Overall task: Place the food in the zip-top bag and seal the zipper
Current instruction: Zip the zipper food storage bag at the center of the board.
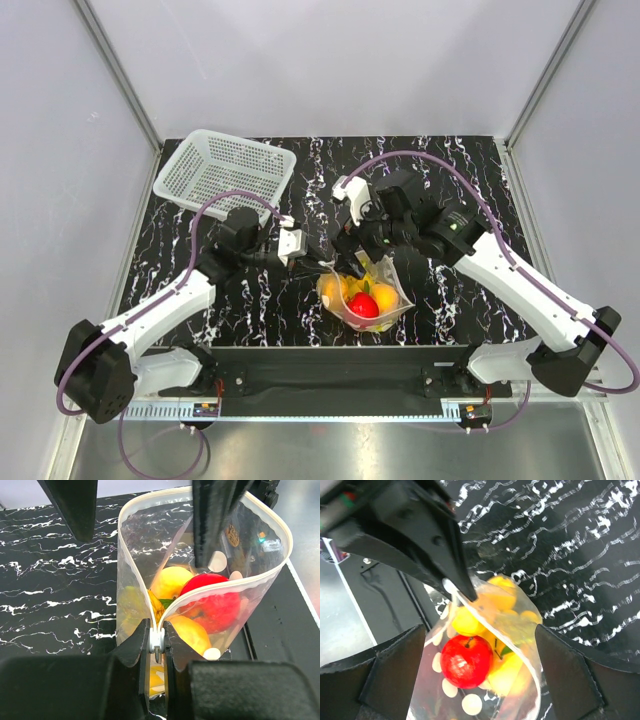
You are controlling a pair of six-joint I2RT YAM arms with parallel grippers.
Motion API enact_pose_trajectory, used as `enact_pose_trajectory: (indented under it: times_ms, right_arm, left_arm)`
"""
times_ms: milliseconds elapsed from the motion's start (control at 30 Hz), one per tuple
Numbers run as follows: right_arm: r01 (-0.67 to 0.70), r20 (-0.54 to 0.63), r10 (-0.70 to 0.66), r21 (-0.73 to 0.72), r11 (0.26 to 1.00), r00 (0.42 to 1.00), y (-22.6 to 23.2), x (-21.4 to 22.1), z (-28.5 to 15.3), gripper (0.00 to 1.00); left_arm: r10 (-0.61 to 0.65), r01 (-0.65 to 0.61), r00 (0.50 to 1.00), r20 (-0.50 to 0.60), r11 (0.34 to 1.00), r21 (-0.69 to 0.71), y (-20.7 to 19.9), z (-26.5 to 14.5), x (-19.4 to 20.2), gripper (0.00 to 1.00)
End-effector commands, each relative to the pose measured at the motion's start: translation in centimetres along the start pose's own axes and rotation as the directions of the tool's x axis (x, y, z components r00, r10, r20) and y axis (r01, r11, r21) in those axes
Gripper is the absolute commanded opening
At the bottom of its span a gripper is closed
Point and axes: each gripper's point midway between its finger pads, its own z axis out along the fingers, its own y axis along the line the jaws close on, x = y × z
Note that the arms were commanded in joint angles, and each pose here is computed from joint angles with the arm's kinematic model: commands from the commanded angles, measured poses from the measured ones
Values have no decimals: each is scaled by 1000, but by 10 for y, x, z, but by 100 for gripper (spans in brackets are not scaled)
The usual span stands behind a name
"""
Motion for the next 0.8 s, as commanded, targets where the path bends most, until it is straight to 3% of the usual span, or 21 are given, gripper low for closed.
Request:
enact_pose_trajectory:
  times_ms: [0, 533, 633, 767]
  right_arm:
    - [81, 100, -73, -78, 994, 992, 21, -23, -7, 98]
    - [136, -62, -132, 57, 989, 989, 14, 23, 35, 93]
    - [139, -57, -135, 75, 987, 989, 11, 27, 37, 87]
    - [140, -50, -137, 62, 988, 989, 14, 30, 35, 64]
  left_arm:
    - [74, -73, 996, 44, 997, -30, 11, -2, -23, 2]
    - [56, -54, 997, 50, 998, -37, 13, -5, -25, 3]
    - [55, -54, 997, 53, 998, -35, 12, -5, -25, 3]
    - [52, -50, 997, 55, 998, -45, 14, -5, -25, 5]
